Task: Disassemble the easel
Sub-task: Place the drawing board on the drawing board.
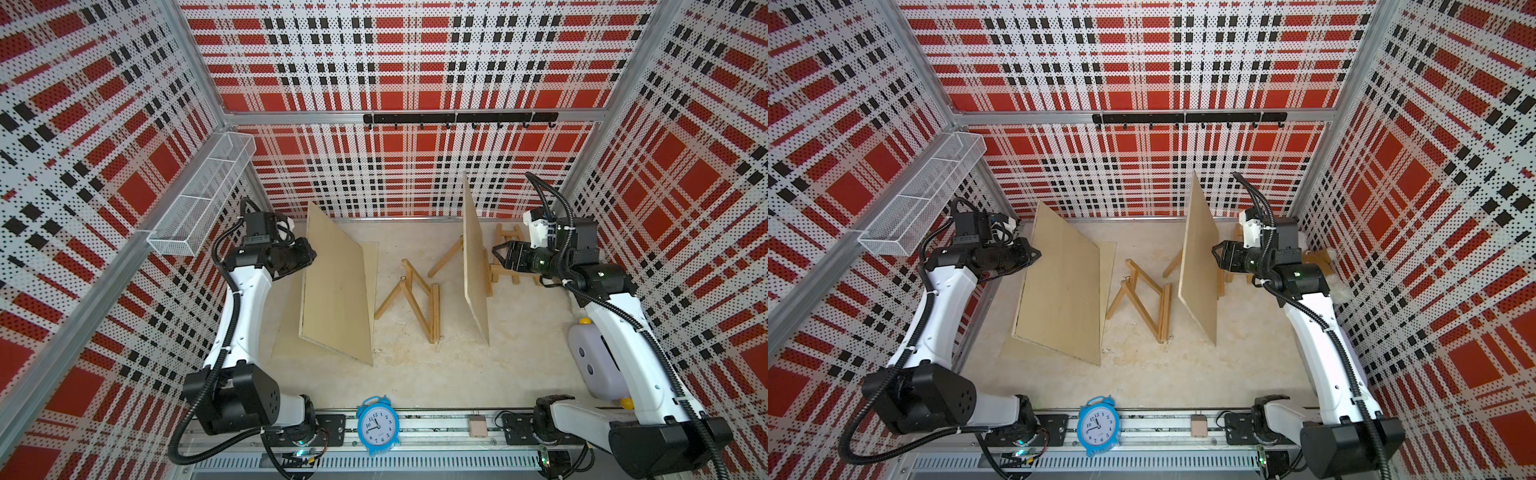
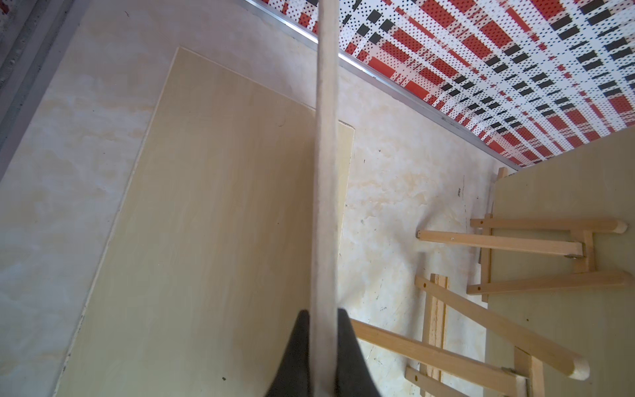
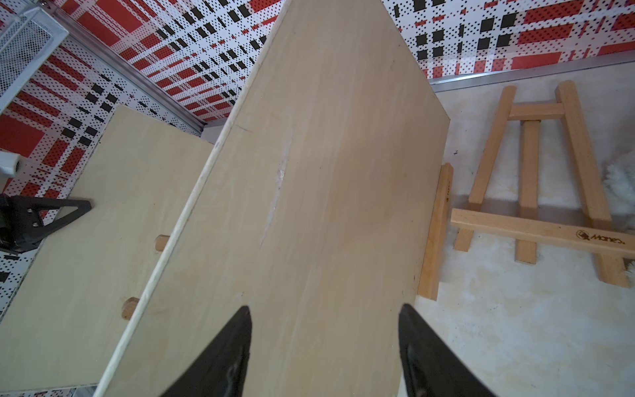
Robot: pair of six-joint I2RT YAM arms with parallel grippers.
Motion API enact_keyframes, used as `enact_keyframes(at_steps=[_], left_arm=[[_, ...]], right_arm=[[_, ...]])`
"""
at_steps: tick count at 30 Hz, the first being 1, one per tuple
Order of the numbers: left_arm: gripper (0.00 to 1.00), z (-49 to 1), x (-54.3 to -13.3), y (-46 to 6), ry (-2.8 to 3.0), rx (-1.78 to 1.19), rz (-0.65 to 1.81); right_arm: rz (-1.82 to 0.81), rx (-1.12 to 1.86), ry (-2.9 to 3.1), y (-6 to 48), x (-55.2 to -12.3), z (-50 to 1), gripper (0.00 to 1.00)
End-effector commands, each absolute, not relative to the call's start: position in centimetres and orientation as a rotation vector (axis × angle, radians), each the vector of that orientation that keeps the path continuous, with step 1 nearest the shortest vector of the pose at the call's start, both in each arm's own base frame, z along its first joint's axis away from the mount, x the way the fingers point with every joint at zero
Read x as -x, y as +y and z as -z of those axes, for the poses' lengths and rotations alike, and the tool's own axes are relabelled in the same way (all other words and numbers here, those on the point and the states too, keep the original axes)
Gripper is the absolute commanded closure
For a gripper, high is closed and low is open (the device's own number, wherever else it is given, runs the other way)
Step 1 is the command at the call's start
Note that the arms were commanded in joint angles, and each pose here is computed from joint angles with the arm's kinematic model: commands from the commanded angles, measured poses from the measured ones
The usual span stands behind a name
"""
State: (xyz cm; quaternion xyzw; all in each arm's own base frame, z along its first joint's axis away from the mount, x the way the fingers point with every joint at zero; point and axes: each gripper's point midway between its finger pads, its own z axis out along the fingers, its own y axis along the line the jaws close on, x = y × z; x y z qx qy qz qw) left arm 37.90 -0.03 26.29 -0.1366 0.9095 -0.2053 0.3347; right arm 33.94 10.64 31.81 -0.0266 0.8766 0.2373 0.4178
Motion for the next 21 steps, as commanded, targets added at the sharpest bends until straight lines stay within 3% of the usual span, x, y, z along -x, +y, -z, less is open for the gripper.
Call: enact_keyframes(at_steps=[1, 8, 21], left_arm=[[1.00, -25.6, -37.8, 0.6, 2.372, 0.279, 0.558], [1.00, -21.8, -36.3, 3.5, 2.546, 0.251, 0.419], [1.00, -17.1, -33.7, 9.7, 2.814, 0.254, -0.083]], right_arm=[[-0.584, 0.069, 2.135, 11.0, -35.0, -33.6, 0.32], [-0.583, 0.078, 2.126, 11.3, -35.7, -33.8, 0.32], [-0.585, 0.071, 2.110, 11.9, -36.3, -33.8, 0.32]])
